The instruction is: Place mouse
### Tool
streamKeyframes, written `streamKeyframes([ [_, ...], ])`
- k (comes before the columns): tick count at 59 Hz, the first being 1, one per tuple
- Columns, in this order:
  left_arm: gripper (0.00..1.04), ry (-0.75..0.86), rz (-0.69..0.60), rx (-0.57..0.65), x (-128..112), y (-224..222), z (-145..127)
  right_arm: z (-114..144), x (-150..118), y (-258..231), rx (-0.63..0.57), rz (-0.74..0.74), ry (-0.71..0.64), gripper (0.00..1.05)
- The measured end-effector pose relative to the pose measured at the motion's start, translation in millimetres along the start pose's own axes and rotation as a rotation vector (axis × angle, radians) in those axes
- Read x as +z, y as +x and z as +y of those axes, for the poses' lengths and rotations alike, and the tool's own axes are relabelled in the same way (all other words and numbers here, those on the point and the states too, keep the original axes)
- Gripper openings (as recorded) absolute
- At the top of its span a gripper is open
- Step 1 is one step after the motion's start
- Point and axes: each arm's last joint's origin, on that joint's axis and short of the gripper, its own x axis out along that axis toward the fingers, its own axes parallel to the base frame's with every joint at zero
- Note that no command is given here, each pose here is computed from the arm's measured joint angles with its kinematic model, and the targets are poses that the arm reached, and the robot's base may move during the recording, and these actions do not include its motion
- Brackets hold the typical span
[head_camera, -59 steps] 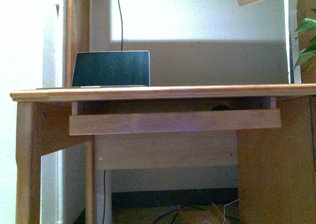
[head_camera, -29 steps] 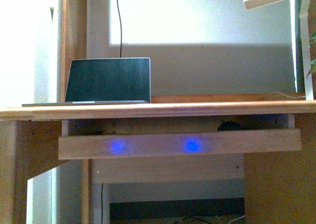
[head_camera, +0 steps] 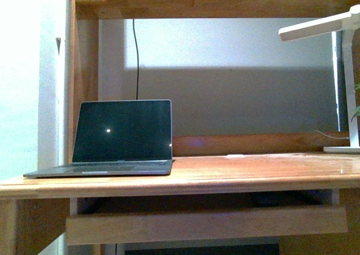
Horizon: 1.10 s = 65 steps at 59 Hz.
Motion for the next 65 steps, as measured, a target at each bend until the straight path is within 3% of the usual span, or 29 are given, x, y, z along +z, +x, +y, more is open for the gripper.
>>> streamKeyframes([
  [17, 0.97, 0.0, 0.0, 0.0, 0, 0, 0, 0, 0, 0, 0.0, 0.0, 0.0, 0.97],
  [25, 0.97, -0.102, 0.138, -0.022, -6, 4, -2, 0, 0, 0, 0.0, 0.0, 0.0, 0.97],
  [37, 0.97, -0.062, 0.161, -0.091, 6, 28, 10, 0, 0, 0, 0.0, 0.0, 0.0, 0.97],
  [49, 0.97, 0.323, 0.192, -0.166, 14, 119, 30, 0, 0, 0, 0.0, 0.0, 0.0, 0.97],
  [65, 0.97, 0.915, 0.047, -0.349, 0, 213, 1, 0, 0, 0, 0.0, 0.0, 0.0, 0.97],
])
